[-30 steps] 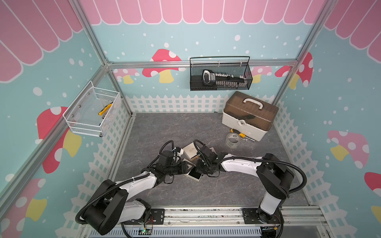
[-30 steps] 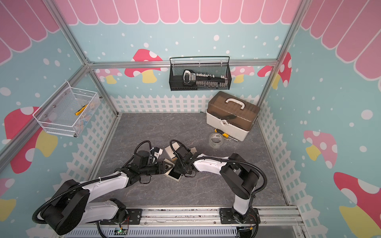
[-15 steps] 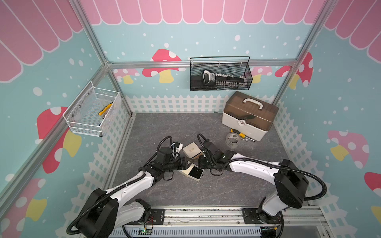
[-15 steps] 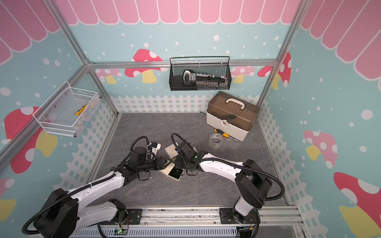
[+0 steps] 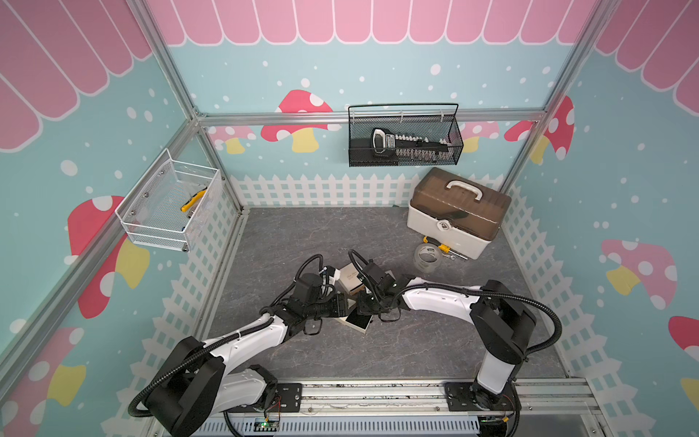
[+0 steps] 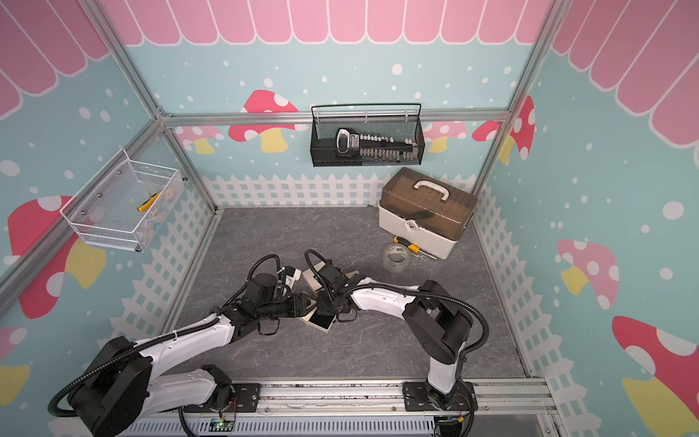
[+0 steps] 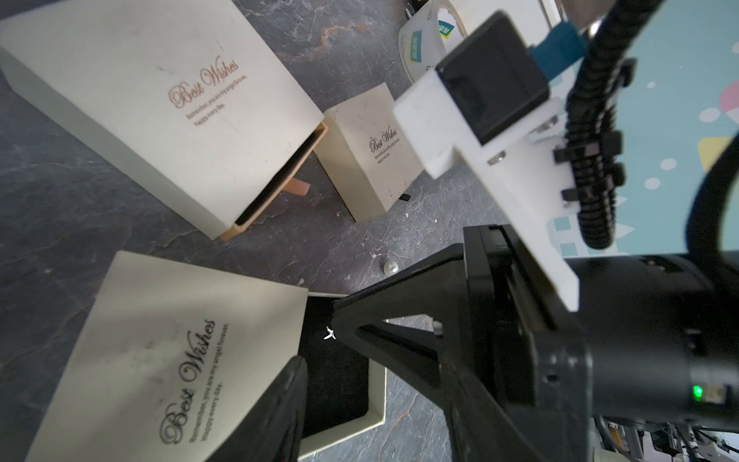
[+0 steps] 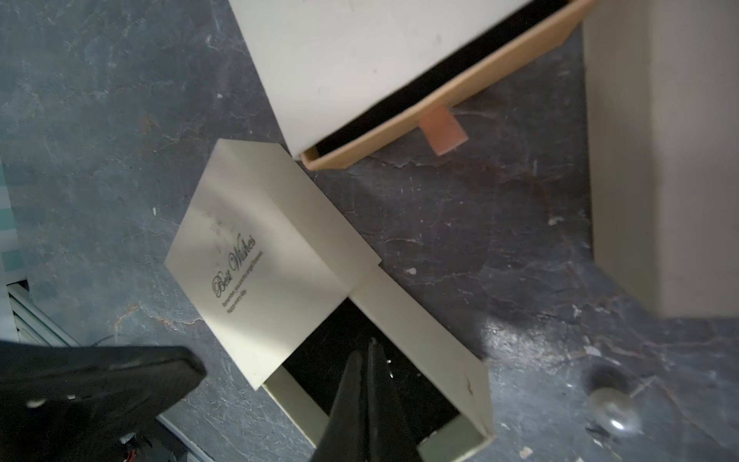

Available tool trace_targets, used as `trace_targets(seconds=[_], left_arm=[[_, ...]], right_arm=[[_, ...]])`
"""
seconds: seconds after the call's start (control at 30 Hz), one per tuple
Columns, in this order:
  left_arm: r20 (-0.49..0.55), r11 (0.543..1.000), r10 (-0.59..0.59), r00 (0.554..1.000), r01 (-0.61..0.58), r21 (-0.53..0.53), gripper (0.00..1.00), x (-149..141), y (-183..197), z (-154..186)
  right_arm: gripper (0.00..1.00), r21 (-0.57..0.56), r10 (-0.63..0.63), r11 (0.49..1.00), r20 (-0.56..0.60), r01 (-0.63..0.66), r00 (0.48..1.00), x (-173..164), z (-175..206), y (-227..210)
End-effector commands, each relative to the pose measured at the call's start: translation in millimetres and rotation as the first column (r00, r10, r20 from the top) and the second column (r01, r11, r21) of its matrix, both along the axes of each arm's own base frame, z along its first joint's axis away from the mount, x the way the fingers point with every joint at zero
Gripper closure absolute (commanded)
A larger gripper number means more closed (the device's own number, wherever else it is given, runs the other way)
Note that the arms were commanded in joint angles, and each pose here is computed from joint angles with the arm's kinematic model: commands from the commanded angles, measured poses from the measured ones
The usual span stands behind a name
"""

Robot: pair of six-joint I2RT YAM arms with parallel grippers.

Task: Place the earrings into the drawer-style jewelry box
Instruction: Insert the earring into the inner lining, then pick up the earring from the center of the board.

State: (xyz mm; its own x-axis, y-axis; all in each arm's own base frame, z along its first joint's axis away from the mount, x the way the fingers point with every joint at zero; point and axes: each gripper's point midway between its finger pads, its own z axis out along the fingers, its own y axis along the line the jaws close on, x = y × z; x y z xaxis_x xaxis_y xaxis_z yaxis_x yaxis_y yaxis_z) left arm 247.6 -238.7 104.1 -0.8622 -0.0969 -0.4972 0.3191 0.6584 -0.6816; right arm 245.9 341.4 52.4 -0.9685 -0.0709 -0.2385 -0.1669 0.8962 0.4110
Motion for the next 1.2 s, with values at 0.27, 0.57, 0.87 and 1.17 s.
trace_targets(seconds=[0.27,0.57,0.87,1.17], left_arm=[[0.000,1.000,0.013,1.000,-0.013,0.011,0.45,1,2,-5],[0.005,1.000,0.015,1.000,-0.015,0.021,0.45,1,3,-4],[0.045,0.996,0.057,0.997,-0.060,0.065,0.44,-2,18,17],[-0.013,0.994,0.083,0.996,-0.082,0.075,0.44,-31,24,1]], right_arm=[[1.00,-0.061,0.012,0.998,-0.048,-0.015,0.999,-7,-15,-1],[1.00,-0.065,0.010,0.998,-0.039,-0.013,0.999,-7,-12,-4],[0.94,-0.065,0.133,0.990,0.171,-0.124,0.976,-8,34,-27],[0.93,-0.131,0.251,0.963,0.125,-0.235,0.960,-57,20,-52]])
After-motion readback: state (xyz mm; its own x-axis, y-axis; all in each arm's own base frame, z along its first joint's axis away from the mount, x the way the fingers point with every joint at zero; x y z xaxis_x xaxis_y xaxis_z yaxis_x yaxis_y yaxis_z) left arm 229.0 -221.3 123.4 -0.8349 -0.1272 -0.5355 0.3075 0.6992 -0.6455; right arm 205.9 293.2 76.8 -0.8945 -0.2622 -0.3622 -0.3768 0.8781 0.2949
